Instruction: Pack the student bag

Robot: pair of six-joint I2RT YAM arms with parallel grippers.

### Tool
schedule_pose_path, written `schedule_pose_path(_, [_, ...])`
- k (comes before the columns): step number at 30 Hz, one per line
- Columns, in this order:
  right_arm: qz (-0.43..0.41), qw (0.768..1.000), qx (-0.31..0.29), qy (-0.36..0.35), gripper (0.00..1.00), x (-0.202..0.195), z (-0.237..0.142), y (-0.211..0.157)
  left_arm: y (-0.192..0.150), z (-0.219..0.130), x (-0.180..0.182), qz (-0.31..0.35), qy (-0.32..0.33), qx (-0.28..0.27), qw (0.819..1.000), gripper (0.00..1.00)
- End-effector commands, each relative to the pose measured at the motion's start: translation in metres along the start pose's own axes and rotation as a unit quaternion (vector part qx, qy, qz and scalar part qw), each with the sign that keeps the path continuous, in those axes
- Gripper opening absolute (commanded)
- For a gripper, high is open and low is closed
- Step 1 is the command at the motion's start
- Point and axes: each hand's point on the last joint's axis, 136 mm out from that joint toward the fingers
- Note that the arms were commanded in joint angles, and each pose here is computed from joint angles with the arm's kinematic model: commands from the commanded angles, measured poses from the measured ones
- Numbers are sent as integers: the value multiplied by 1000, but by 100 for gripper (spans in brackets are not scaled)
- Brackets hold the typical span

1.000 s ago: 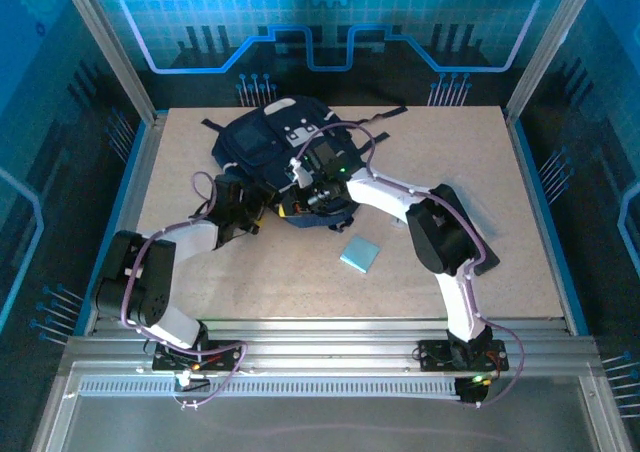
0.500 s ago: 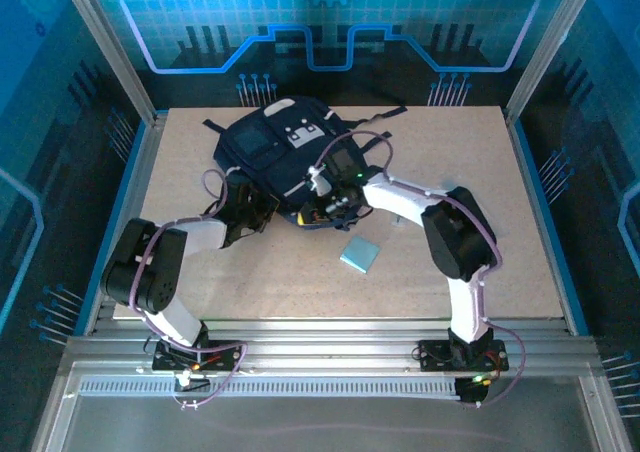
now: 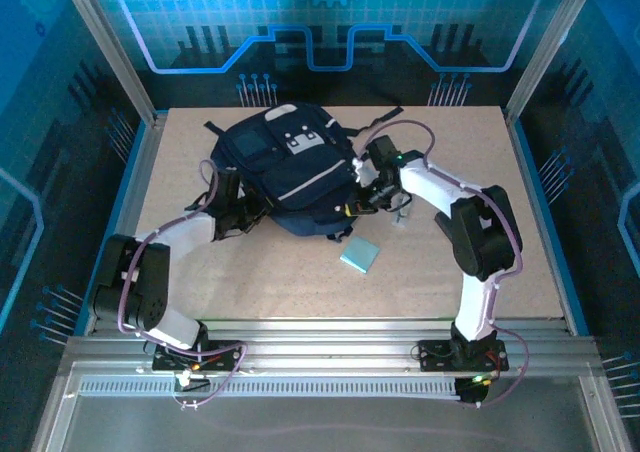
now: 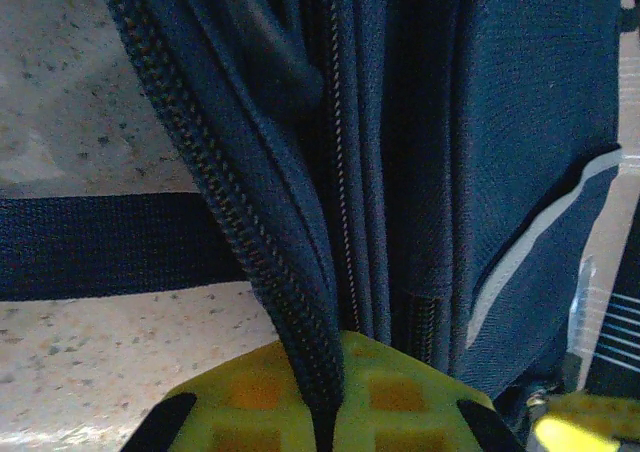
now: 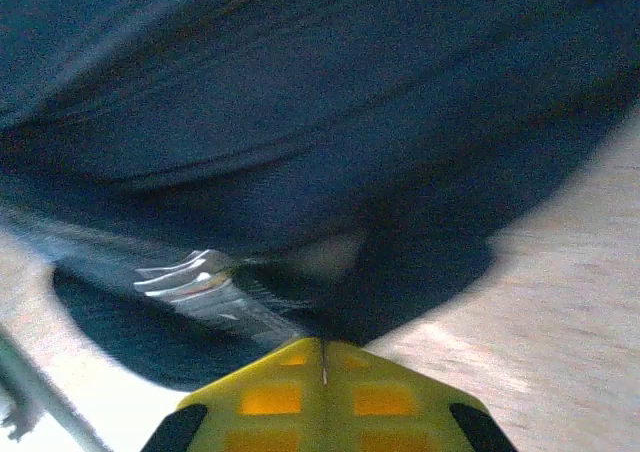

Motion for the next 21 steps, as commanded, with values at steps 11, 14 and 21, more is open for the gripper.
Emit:
schedule_pose_path(11, [-22,999,-5,-34,0,-5,-5,-11,51,1,-29,59,-7,26,998,0])
schedule_pose_path(14, [-32,999,-27,-14,9,23,-11,-9,47,0,-11,63,35,34,997,48])
schedule_pose_path(21, [-15,997,-82,5,45,73,-24,-12,21,-15,10,-15,47,16,999,99])
Point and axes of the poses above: each hand's point on the last joint's axis, 136 mm out from that joint toward the fingers, its own z axis out along the fingers, its own x axis along the line the jaws close on, y = z × x
